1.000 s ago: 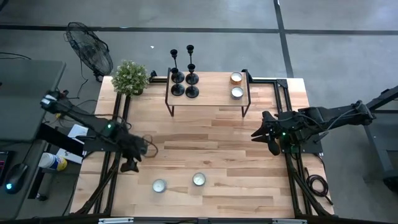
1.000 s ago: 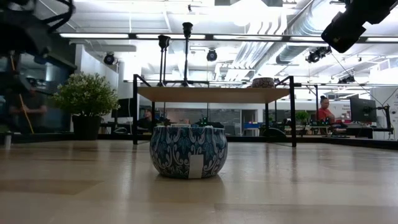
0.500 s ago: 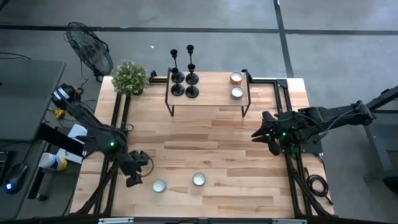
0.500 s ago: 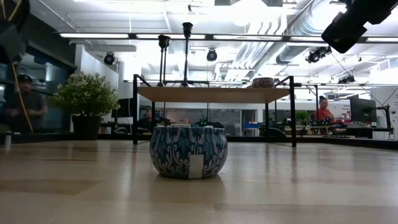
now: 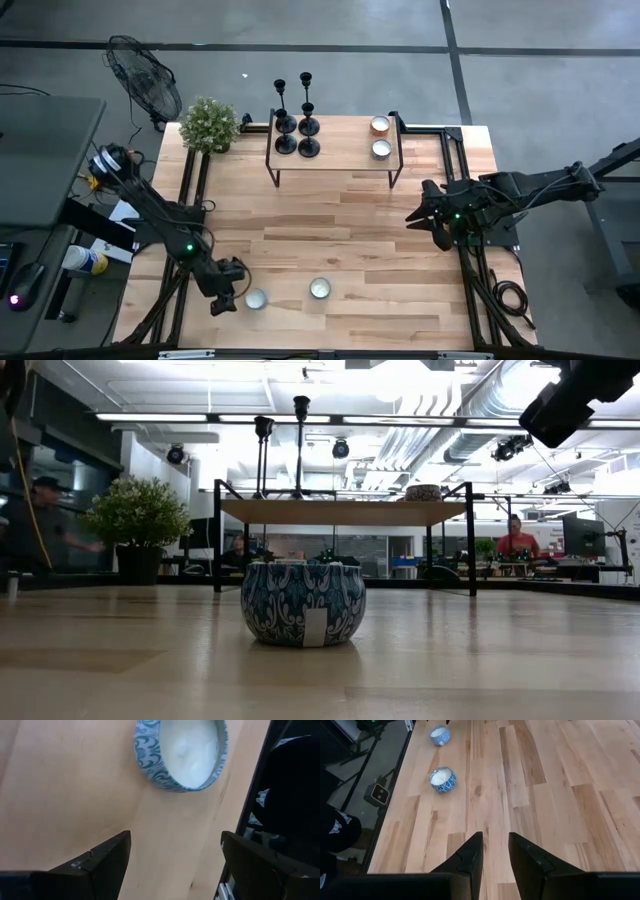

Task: Pick & Place candle stick holders
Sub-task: Put the light blue scented candle on the shelf

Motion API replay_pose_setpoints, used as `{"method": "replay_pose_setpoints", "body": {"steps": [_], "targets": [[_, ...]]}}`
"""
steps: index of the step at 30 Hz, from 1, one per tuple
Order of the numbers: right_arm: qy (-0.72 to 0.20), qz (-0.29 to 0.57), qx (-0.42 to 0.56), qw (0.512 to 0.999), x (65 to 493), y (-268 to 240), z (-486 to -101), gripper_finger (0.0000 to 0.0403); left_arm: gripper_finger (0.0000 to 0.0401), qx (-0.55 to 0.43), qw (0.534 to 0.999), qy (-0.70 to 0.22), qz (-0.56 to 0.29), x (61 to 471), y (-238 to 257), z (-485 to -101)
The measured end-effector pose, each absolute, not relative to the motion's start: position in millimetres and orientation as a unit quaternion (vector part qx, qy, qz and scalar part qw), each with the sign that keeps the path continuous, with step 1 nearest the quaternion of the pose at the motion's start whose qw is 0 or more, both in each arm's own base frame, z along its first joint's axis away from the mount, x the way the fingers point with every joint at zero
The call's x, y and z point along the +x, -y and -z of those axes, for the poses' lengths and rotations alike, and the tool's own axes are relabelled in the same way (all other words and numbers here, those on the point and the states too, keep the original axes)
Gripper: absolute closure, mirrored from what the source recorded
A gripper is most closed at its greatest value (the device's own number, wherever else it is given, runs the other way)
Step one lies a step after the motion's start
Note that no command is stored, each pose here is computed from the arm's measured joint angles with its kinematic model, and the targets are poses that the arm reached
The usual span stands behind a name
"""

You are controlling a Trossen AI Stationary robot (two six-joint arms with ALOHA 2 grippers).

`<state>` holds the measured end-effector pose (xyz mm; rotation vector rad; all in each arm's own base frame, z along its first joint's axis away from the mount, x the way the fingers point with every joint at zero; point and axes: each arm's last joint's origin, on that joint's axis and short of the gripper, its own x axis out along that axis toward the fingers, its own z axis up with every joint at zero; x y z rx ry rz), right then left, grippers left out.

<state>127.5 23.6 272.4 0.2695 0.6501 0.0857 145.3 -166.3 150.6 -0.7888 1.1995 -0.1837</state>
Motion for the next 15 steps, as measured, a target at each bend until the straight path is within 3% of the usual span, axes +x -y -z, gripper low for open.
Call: {"method": "replay_pose_setpoints", "body": {"steps": [15], "targets": [[-0.338, -0.048, 0.132, 0.931, 125.2, -23.8, -269.4, 0.0319, 0.0098, -0.373, 0.736, -0.558, 0.090, 150.5, 173.6, -140.9]]}}
